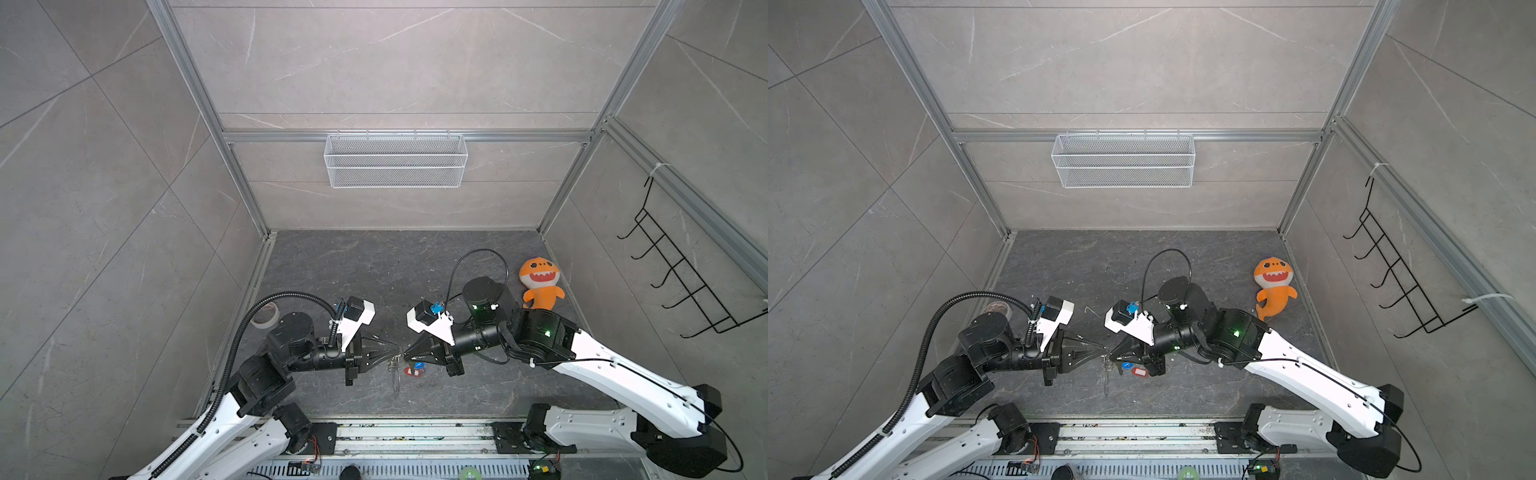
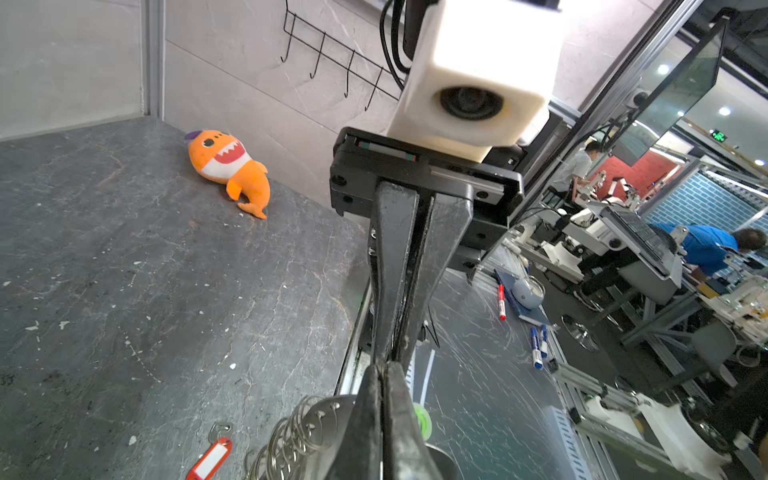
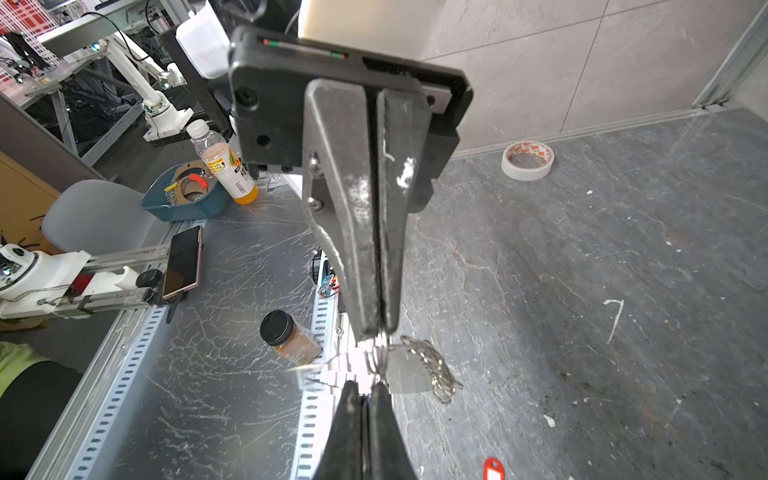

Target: Remove the keys from the keyring

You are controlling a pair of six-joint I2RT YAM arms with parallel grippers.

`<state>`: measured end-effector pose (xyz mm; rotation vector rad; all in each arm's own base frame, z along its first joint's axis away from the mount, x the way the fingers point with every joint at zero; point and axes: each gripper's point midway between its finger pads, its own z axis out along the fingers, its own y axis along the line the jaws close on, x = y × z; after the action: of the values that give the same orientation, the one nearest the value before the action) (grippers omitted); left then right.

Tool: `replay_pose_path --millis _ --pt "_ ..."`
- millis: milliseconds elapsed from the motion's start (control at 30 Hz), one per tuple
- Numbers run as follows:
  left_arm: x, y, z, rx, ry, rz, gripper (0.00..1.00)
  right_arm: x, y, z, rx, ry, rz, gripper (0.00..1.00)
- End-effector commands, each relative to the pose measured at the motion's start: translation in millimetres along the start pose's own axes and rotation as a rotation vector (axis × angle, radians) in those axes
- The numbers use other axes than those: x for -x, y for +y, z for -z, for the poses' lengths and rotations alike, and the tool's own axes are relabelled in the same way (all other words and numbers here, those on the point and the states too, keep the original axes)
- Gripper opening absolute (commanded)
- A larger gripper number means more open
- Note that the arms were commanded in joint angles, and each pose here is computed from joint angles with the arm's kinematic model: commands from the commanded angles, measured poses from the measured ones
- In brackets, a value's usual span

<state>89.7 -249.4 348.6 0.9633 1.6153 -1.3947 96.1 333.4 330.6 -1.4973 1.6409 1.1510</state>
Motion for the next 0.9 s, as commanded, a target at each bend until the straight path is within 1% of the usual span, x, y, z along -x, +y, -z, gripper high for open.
replay_pose_path --millis 0,167,300,433,533,600,667,767,867 --pt "48.6 -14.2 13.2 -0.006 -0.215 -0.088 0.00 -9.8 2.8 -1.8 0.021 -0.004 -0.026 0.00" --pt "54.1 -19.6 15.6 -0.033 -0.258 -0.103 0.00 -18.8 0.8 -13.5 0.048 -0.003 -0.053 0.00" --pt "52.3 -24.3 14.0 -0.057 -0.229 -0.115 0.00 -22.5 -2.9 -17.6 0.040 -0.007 -0.069 0.00" --pt "47.5 -26.8 13.1 -0.071 -0.201 -0.127 0.00 -16.5 -2.2 -11.4 0.020 -0.034 -0.062 0.10" --pt "43.9 -28.1 14.0 -0.073 -0.184 -0.141 0.00 -5.5 4.4 3.7 0.002 -0.067 -0.034 0.29" --pt "41.8 -29.3 15.0 -0.074 -0.171 -0.147 0.00 3.4 10.8 15.7 -0.006 -0.095 -0.011 0.36" --pt "40.3 -31.6 15.8 -0.082 -0.162 -0.153 0.00 11.8 18.2 25.9 -0.002 -0.125 0.009 0.39" --pt "39.5 -32.7 17.0 -0.083 -0.161 -0.159 0.00 29.9 21.4 36.0 -0.014 -0.211 0.030 0.42" --pt "41.2 -34.8 18.5 -0.088 -0.171 -0.167 0.00 47.9 16.5 36.0 -0.027 -0.286 0.024 0.43"
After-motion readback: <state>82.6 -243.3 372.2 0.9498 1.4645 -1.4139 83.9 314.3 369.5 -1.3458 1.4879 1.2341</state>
